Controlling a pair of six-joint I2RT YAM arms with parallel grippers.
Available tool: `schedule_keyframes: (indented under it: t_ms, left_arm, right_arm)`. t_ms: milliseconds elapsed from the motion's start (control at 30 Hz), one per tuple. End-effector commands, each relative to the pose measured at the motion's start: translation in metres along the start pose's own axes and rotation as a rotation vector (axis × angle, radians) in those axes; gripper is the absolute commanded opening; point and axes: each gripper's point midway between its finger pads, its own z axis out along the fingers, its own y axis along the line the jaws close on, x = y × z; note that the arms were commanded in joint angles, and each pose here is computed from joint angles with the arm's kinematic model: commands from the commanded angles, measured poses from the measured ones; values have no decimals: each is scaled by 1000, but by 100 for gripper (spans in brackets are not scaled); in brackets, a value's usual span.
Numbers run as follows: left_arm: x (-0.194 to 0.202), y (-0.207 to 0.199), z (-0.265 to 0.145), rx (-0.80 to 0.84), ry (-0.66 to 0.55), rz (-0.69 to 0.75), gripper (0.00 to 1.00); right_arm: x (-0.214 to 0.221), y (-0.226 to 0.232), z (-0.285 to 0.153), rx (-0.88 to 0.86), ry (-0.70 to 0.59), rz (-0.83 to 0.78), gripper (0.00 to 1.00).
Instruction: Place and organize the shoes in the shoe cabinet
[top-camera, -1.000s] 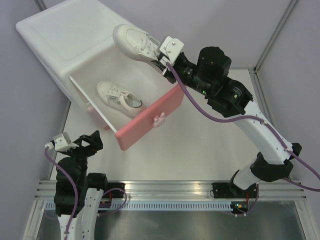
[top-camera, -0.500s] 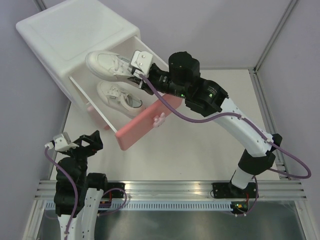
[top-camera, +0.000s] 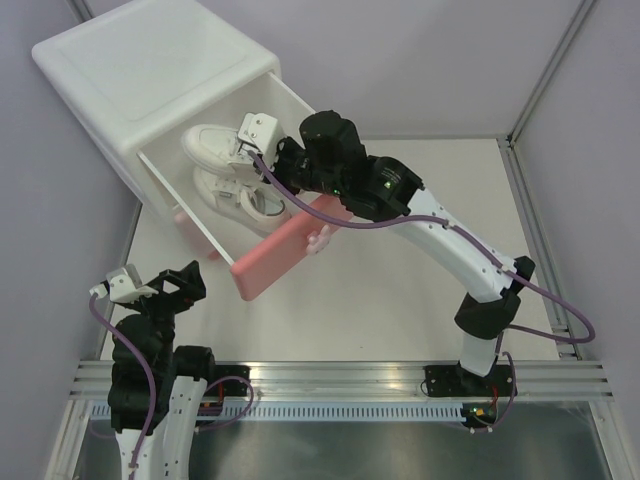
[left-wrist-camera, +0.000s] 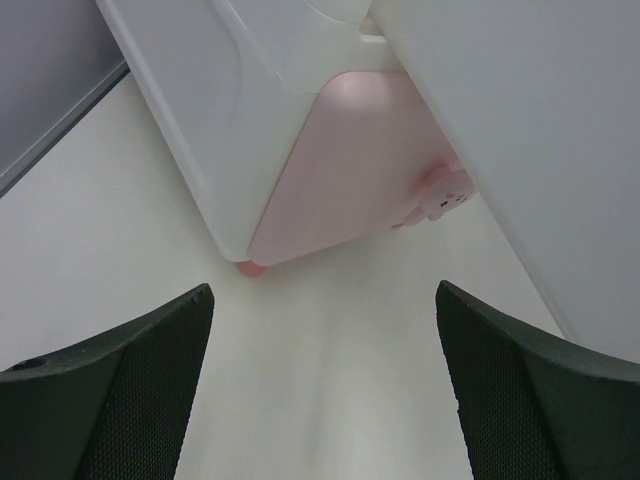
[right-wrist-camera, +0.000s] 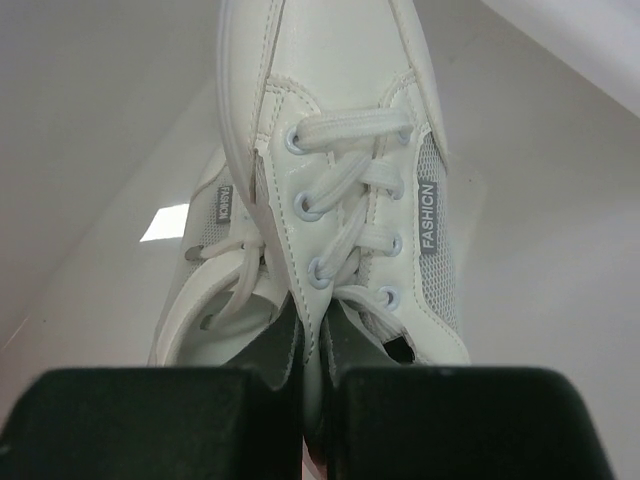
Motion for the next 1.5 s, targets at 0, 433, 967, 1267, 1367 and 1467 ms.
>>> schedule_keyframes:
  t_ms: [0,433,967,1267,1367,1467]
  left_arm:
    - [-7,-5,-2,37,-36,20,94]
    - [-7,-5,-2,38,-39,21,94]
    - [-7,-5,-2,35,-39,21,94]
    - [-8,-4,-3,36,-45,21,94]
    - [-8,-4,-3,36,-45,21,94]
    - [-8,-4,-3,36,-46,21,94]
  right_arm:
    - [-37,-36,-14,166,-95,9,0]
    - [3,-42,17,218,39,15,1]
    - [30,-47,34,273,113,67,0]
    - [34,-49,30,290,128,94,1]
    - [34,-50,28,303,131,102,1]
    - [35,-52,26,314,136,104,1]
